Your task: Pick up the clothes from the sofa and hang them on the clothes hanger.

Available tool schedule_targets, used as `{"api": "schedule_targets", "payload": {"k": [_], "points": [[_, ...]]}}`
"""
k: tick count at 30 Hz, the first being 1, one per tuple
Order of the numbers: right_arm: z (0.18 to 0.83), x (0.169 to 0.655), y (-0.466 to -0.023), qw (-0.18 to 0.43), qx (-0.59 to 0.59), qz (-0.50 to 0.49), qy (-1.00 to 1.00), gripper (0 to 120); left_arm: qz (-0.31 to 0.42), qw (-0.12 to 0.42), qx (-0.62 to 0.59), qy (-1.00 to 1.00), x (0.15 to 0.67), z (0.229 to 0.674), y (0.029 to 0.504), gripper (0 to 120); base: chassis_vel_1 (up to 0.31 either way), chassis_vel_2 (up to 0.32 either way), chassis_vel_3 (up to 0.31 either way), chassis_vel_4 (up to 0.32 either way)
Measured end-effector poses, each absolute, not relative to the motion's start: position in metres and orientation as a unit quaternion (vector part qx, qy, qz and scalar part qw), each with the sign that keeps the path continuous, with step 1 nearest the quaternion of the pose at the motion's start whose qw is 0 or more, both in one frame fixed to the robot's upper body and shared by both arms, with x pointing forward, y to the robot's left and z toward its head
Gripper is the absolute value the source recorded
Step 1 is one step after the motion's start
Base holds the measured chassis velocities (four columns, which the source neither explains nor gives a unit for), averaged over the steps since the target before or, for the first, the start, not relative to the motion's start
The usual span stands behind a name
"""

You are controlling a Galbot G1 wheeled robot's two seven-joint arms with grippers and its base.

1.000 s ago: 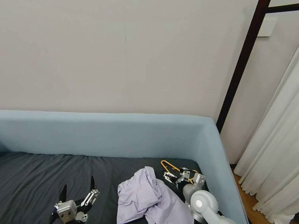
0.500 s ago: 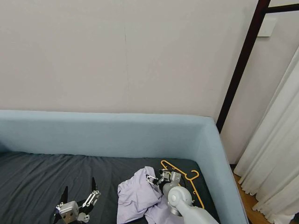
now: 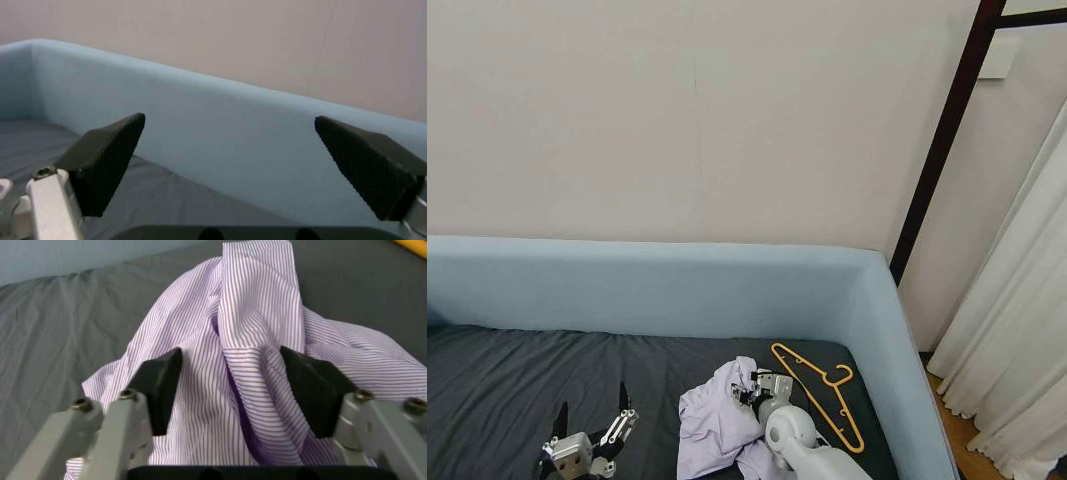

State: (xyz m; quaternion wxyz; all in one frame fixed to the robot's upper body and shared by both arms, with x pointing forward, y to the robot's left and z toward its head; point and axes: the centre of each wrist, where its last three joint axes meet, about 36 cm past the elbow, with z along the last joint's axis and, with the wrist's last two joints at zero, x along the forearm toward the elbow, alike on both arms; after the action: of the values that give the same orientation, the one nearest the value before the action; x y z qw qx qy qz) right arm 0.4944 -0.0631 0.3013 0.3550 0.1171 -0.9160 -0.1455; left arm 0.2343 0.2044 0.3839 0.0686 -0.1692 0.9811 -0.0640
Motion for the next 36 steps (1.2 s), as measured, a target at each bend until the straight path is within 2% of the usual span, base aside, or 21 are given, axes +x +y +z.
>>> {"api": "schedule_targets", "payload": {"k": [1, 6, 9, 12, 15, 17, 27, 36], "points": [[0.301, 0.494, -0.063, 0.355, 0.117, -0.145, -0.916, 57, -0.064, 0.069, -0.169, 0.981, 0.234, 0.384, 0.204, 100, 0.0, 0.0, 0.0, 0.0], [0.297, 0.49, -0.064, 0.35, 0.117, -0.139, -0.919, 34, -0.062, 0.069, -0.169, 0.981, 0.237, 0.382, 0.205, 100, 0.0, 0.0, 0.0, 0.0], [0.297, 0.49, -0.065, 0.349, 0.116, -0.138, -0.92, 29, -0.062, 0.069, -0.169, 0.981, 0.237, 0.382, 0.205, 100, 0.0, 0.0, 0.0, 0.0], [0.295, 0.49, -0.066, 0.342, 0.114, -0.129, -0.924, 13, -0.061, 0.069, -0.168, 0.981, 0.238, 0.38, 0.206, 100, 0.0, 0.0, 0.0, 0.0], [0.293, 0.49, -0.068, 0.337, 0.114, -0.124, -0.926, 8, -0.061, 0.069, -0.168, 0.981, 0.239, 0.38, 0.206, 100, 0.0, 0.0, 0.0, 0.0], [0.292, 0.49, -0.069, 0.331, 0.113, -0.119, -0.929, 0, -0.061, 0.068, -0.169, 0.981, 0.239, 0.379, 0.206, 100, 0.0, 0.0, 0.0, 0.0], [0.294, 0.488, -0.071, 0.31, 0.117, -0.123, -0.936, 0, -0.06, 0.068, -0.169, 0.982, 0.24, 0.378, 0.206, 100, 0.0, 0.0, 0.0, 0.0], [0.32, 0.49, -0.086, 0.245, 0.153, -0.166, -0.943, 0, -0.059, 0.068, -0.172, 0.981, 0.241, 0.377, 0.209, 100, 0.0, 0.0, 0.0, 0.0]]}}
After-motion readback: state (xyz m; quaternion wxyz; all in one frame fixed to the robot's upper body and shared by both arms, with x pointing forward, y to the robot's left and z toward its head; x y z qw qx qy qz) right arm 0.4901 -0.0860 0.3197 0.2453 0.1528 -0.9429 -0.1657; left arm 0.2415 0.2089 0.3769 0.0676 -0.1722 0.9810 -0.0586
